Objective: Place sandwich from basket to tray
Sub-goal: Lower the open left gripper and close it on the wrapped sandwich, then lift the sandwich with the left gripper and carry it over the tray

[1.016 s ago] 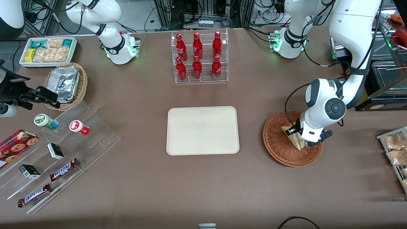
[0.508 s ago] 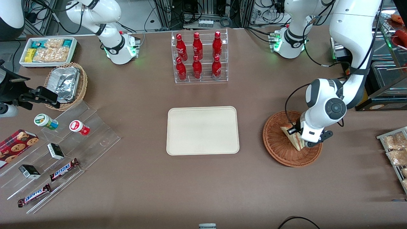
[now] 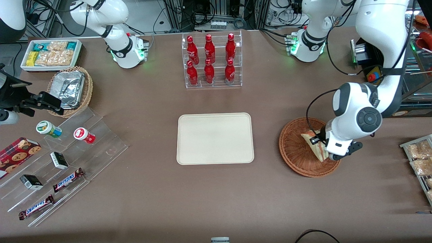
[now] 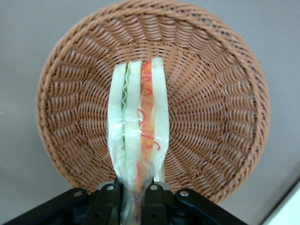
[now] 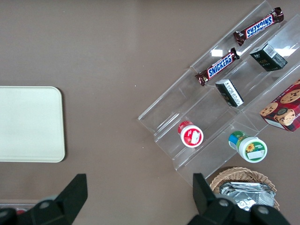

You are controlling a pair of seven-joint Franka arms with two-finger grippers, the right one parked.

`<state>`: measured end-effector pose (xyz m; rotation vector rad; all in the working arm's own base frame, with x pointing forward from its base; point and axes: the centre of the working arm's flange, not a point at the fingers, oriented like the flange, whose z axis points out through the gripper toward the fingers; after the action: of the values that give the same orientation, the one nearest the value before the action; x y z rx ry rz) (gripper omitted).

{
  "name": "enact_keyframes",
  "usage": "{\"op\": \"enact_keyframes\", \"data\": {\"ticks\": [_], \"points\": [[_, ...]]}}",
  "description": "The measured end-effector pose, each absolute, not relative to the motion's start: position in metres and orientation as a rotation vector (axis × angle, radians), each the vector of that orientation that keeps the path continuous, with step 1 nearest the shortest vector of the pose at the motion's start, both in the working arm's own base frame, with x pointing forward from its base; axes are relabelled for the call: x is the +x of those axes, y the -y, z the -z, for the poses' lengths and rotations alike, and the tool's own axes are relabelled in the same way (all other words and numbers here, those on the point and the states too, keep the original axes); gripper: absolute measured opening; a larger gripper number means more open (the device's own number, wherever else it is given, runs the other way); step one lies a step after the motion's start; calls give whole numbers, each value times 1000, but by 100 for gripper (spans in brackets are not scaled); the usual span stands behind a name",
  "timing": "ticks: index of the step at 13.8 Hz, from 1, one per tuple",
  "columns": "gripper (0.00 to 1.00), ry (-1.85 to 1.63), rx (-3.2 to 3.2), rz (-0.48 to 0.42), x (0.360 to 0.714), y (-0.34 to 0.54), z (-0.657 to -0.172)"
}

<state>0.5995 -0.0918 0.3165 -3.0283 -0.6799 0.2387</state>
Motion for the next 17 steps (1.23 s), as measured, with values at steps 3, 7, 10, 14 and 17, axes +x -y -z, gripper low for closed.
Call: {"op": "enact_keyframes", "data": {"ticks": [3,7,10,14,17], "points": [[16,677,-3016,-274,607,92,-345],[16,608,-3008,-343,611,97,-403],[16,510,-3029,-351,608,120,-435],[16,266,-3083,-352,597,166,-442],[16,66,-3110,-360,589,191,-443]]}}
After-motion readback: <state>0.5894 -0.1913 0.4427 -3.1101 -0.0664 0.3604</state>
